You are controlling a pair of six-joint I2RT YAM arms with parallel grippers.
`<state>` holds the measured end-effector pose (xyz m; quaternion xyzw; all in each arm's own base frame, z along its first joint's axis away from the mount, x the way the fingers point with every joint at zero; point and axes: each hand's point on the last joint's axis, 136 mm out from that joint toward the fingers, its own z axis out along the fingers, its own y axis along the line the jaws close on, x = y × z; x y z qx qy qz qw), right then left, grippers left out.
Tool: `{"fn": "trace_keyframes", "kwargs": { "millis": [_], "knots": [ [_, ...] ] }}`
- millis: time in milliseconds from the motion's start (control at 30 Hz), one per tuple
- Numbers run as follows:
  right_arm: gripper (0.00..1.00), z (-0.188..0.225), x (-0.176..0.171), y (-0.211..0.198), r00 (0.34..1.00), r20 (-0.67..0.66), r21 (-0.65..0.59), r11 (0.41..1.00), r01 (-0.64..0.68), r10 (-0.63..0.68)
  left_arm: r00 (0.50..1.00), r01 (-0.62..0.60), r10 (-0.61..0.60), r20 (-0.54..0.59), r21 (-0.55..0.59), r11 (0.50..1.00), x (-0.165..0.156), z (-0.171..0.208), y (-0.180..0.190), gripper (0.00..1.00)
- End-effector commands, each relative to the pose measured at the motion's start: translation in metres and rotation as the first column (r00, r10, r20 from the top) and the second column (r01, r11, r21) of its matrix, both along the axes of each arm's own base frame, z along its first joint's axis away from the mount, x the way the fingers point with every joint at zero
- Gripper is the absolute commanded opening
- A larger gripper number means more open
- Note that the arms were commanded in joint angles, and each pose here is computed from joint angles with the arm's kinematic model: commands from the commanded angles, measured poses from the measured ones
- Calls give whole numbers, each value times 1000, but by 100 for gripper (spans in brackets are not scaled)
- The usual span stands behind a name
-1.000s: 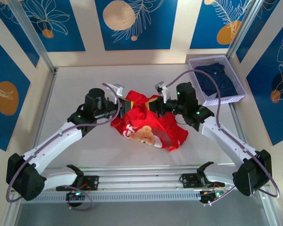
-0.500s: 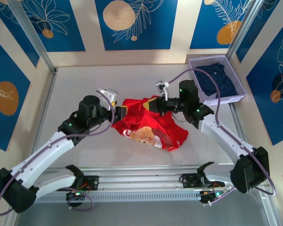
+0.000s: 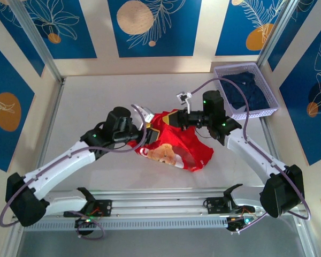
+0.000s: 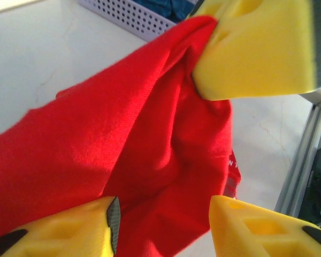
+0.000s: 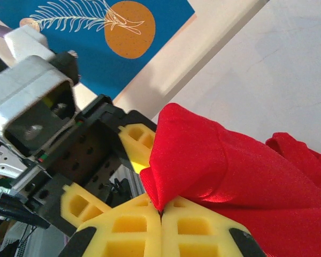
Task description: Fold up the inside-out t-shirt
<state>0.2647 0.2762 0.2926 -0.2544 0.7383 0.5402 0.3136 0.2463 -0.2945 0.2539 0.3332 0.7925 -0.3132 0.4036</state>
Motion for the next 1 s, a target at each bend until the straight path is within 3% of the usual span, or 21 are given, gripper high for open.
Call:
{"fn": "trace_keyframes", "kwargs": {
  "millis": [0,233,567,700,833,967],
  "knots": [
    [0,13,-4,-2,1000,22,28,999,-15,15,1000,0,0,26,-13,1000,7,17,-6,47],
    [0,12,-3,-2,1000,22,26,1000,-13,13,1000,14,-13,15,-38,999,17,18,-15,44],
    [0,8,3,-11,998,54,-37,998,47,-44,999,40,-37,32,-91,995,11,36,-13,2],
    [1,4,8,-18,989,115,-129,986,106,-91,997,78,-78,9,-197,977,-2,61,-7,0],
    [10,1,17,-26,970,177,-225,952,207,-169,995,53,-74,-60,-291,955,-7,77,1,0],
    [29,-4,24,-33,940,225,-341,883,322,-256,990,-8,-40,-135,-339,941,-4,85,6,0]
  ]
}}
